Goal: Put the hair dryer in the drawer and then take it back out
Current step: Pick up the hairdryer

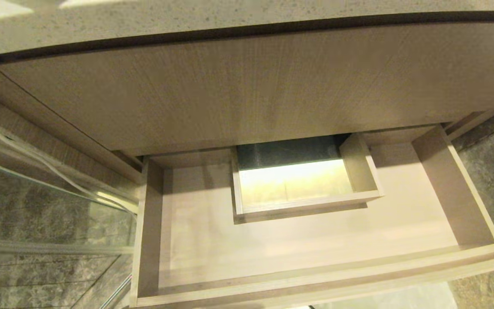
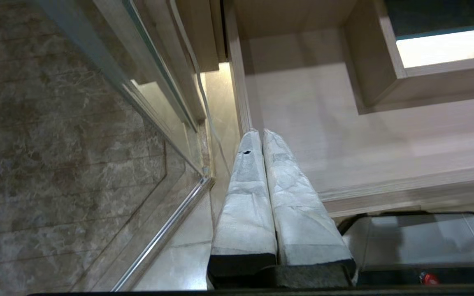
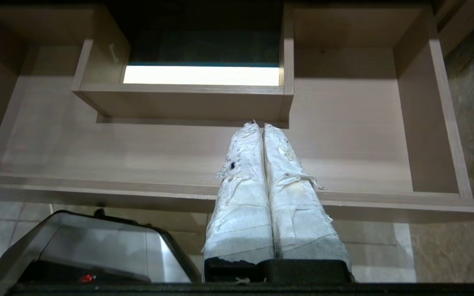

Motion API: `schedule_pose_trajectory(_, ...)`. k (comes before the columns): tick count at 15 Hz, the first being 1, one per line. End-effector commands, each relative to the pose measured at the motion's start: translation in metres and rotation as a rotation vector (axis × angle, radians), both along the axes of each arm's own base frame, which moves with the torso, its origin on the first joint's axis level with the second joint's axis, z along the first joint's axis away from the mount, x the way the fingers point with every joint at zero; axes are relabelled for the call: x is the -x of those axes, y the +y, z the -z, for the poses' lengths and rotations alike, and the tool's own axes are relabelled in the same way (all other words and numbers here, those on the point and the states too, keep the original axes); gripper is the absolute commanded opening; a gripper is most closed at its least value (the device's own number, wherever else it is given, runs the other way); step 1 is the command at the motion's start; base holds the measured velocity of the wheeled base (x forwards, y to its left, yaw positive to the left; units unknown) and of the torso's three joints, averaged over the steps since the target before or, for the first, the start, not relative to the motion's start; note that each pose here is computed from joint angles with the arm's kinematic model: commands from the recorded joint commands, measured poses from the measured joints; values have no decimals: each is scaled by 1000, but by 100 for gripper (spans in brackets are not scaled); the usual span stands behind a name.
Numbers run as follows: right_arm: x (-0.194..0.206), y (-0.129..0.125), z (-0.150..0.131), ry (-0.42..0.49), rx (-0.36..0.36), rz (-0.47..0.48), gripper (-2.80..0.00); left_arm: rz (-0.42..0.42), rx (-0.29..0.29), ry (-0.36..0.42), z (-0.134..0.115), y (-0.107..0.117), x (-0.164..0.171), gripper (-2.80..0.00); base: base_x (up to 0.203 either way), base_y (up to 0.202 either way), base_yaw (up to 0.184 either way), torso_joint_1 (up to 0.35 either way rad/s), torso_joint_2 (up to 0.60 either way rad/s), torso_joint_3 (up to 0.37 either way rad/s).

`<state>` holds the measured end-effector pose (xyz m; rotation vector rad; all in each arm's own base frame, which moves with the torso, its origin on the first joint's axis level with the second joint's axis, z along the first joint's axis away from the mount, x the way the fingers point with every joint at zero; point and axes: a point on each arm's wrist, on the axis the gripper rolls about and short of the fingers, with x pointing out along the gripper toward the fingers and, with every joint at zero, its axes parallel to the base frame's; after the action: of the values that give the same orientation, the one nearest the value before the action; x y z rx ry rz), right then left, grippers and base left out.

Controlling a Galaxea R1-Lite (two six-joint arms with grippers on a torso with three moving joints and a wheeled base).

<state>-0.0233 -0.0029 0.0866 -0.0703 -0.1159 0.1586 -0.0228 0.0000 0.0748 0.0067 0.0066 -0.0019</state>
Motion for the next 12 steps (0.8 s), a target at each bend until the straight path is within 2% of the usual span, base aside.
schedule_pose_trajectory(1, 0, 0, 12, 1, 1, -1, -280, 0, 0, 0, 0, 0, 0, -280, 0, 0, 0, 344, -470, -268)
schedule_pose_trajectory(12, 0, 0, 12, 1, 1, -1, -280, 0, 1, 1, 0, 0, 0, -280, 0, 0, 0, 267, -521, -262)
